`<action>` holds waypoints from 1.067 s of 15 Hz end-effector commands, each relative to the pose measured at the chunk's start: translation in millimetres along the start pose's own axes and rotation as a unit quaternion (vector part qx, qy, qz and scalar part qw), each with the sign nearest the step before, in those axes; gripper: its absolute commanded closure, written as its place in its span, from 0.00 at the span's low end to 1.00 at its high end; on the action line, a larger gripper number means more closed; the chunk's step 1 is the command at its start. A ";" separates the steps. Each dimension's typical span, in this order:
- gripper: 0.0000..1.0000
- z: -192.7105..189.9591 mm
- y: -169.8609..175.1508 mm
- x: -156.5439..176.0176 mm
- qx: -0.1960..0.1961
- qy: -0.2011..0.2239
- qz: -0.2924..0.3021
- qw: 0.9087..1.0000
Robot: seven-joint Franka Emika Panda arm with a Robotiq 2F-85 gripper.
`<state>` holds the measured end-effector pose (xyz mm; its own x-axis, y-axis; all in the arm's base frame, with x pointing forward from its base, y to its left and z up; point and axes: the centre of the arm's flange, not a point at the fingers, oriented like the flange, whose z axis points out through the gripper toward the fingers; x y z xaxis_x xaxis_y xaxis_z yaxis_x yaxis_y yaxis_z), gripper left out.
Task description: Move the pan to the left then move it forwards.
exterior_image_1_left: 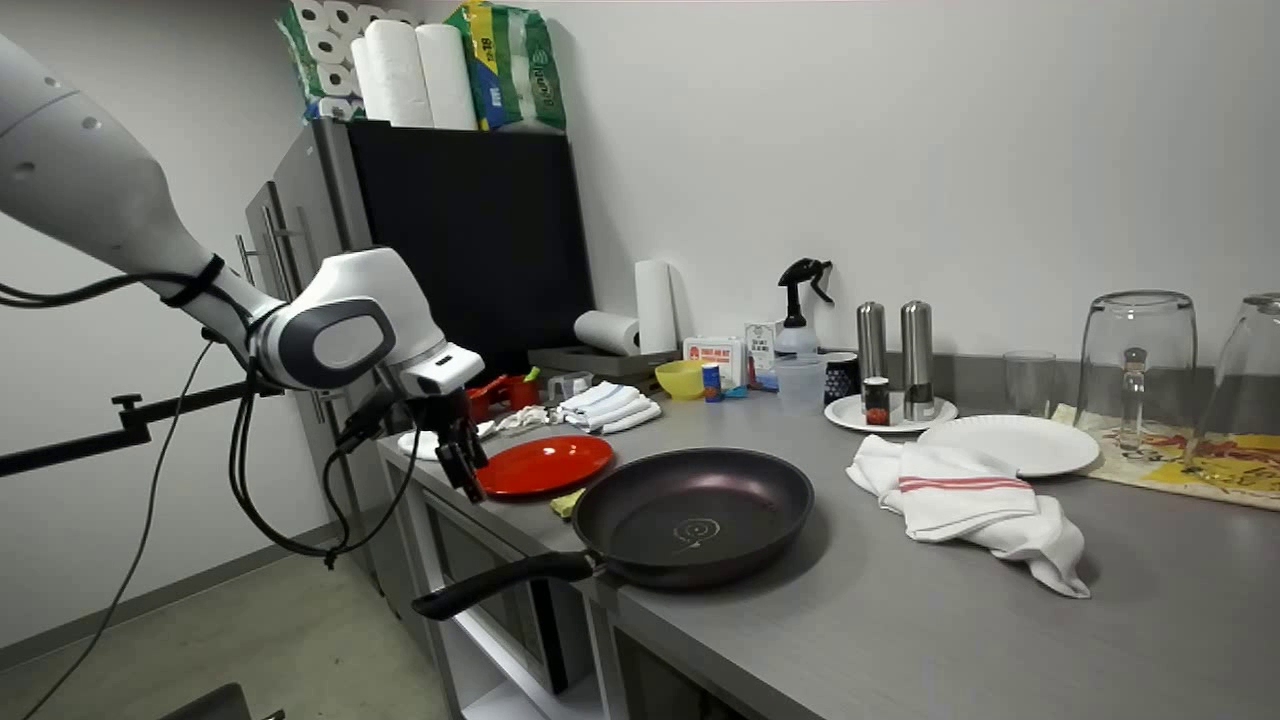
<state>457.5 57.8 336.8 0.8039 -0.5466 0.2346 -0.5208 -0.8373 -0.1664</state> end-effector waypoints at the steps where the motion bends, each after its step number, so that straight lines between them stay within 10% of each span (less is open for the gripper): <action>1: 0.00 7.5 -6.3 5.1 -0.004 0.019 -0.004 1.000; 16: 0.00 -0.1 23.3 30.4 -0.028 0.044 -0.140 0.989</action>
<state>466.4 25.1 336.8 0.8855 -0.3368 0.3202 -0.3428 -0.9386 -0.0393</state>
